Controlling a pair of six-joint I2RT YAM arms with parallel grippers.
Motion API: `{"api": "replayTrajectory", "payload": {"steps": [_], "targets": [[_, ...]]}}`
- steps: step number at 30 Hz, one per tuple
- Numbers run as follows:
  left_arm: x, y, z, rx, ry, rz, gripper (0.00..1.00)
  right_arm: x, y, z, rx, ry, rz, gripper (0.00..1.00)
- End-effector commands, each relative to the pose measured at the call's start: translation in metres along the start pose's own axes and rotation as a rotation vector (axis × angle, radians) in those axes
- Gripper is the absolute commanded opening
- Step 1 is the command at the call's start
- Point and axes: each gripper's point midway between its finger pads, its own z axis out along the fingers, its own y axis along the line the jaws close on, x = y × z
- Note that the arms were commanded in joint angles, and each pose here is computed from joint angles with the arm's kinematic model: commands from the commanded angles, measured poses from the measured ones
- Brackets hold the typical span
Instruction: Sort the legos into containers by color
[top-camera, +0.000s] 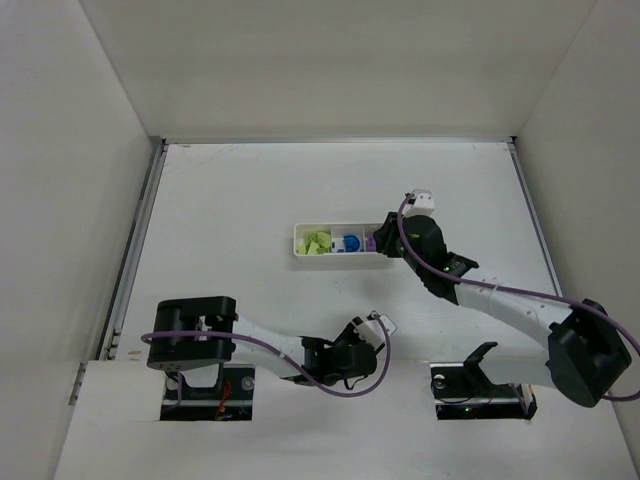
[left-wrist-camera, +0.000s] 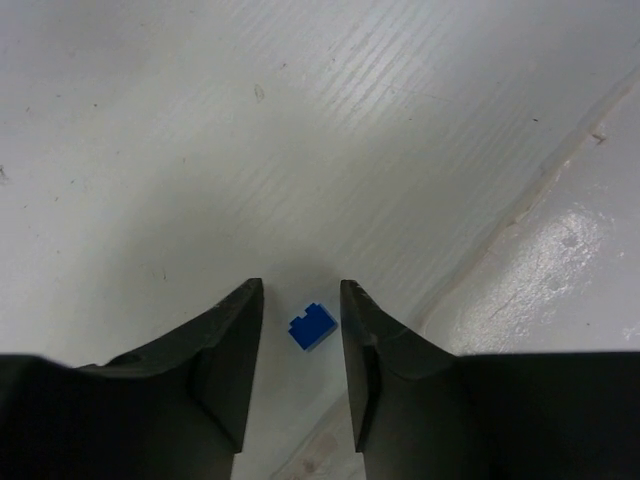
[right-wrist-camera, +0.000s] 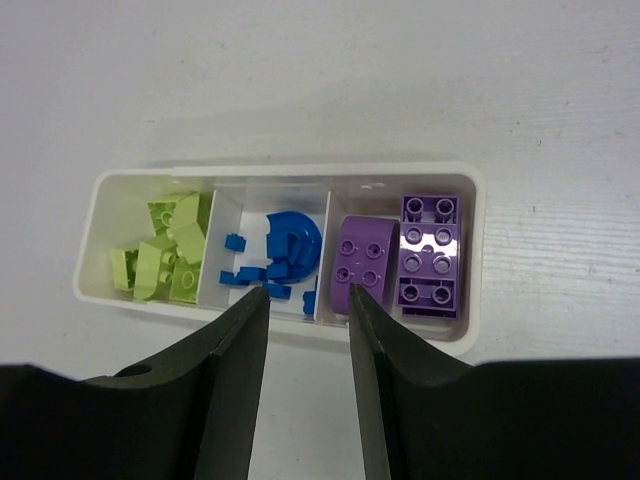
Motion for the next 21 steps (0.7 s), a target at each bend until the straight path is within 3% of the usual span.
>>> {"api": "replayTrajectory", "payload": {"steps": [1,4,11,18,21], "targets": [[0.019,0.020,-0.006,-0.052,0.070,0.063,0.37,-0.016,0.004,-0.002,-0.024,-0.053,0.032,0.43],[0.020,0.020,-0.007,-0.046,0.080,0.063,0.37,-0.014,0.004,-0.002,-0.022,-0.051,0.033,0.43],[0.033,0.016,-0.013,-0.028,0.131,0.075,0.27,-0.015,0.001,-0.003,-0.018,-0.056,0.036,0.43],[0.033,0.019,-0.015,-0.033,0.135,0.055,0.29,-0.015,0.002,-0.003,-0.022,-0.057,0.036,0.43],[0.034,0.019,-0.015,-0.036,0.141,0.058,0.25,-0.017,0.003,-0.005,-0.027,-0.062,0.039,0.43]]}}
